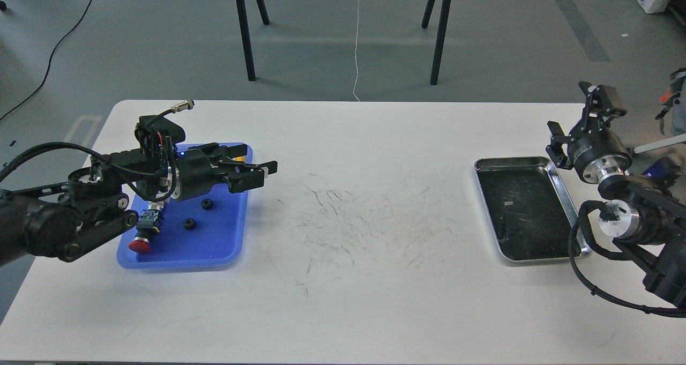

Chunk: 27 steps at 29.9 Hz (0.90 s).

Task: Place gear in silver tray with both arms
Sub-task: 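Reach the left gripper down into the blue tray toward the black gear, then close the left gripper on the black gear in the blue tray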

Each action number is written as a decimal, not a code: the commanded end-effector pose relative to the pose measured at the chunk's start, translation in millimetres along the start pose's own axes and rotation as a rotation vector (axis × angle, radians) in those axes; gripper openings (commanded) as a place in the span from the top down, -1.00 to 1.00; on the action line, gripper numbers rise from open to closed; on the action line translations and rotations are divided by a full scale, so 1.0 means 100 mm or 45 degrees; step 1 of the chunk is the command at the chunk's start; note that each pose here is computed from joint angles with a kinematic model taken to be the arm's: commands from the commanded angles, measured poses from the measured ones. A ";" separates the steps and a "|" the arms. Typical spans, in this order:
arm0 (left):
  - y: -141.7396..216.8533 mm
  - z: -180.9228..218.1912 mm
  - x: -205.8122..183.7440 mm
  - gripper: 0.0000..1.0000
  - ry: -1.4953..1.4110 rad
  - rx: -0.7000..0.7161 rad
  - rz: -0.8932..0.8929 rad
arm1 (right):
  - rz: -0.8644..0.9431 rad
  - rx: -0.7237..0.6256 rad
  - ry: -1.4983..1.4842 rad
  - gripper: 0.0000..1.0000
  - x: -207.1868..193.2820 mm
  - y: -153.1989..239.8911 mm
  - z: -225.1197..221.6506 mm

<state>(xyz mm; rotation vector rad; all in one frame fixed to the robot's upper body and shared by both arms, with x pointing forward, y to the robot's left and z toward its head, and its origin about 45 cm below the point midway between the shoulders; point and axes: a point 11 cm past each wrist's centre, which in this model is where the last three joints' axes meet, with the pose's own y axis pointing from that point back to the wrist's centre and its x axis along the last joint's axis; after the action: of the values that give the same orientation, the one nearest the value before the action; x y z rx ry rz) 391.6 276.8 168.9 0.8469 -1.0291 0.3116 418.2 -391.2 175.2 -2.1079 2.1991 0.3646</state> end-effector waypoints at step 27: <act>0.43 -0.42 -0.47 -0.54 -0.380 0.104 -0.279 | -0.011 0.037 0.015 -0.97 -0.01 -0.06 -0.16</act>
<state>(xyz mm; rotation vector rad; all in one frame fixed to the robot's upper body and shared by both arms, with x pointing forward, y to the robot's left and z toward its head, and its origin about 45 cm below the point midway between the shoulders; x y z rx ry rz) 367.3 339.5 139.7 1.0805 -1.1931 0.0378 426.2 -393.4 190.2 -2.1088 2.1873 0.3197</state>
